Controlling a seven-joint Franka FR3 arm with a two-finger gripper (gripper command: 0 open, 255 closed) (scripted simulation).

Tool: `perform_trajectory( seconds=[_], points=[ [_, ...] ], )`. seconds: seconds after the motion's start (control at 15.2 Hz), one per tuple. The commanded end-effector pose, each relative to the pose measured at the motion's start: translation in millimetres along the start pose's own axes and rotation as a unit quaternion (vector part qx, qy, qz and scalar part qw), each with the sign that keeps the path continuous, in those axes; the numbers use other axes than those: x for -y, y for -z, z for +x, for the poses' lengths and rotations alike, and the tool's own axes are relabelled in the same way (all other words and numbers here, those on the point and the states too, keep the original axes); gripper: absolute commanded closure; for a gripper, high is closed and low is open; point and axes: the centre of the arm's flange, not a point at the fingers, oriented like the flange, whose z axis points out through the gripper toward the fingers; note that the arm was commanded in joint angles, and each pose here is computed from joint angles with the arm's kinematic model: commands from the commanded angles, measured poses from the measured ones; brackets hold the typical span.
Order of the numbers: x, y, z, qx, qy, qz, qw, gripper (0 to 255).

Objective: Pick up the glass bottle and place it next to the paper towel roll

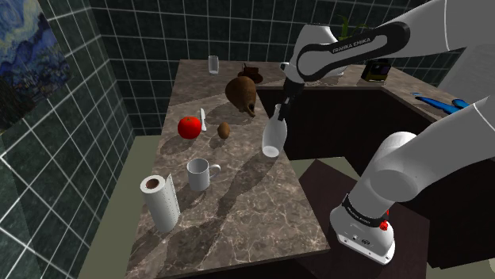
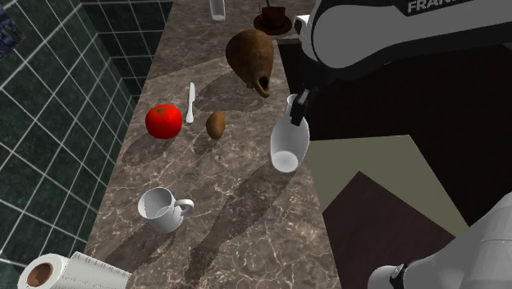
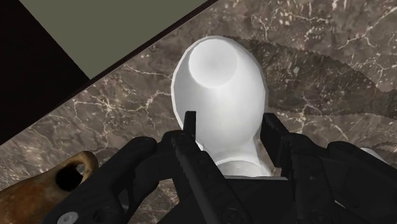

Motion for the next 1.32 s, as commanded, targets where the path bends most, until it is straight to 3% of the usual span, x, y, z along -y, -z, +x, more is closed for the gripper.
perform_trajectory(
  seconds=[0.0, 0.33, 1.25],
  points=[
    [0.1, -0.2, 0.0, 0.0, 0.0, 0.0, 1.0, 255],
    [0.0, -0.2, 0.0, 0.0, 0.0, 0.0, 1.0, 255],
    [0.1, 73.2, 8.8, 0.0, 0.0, 0.0, 1.0, 255]
  ],
)
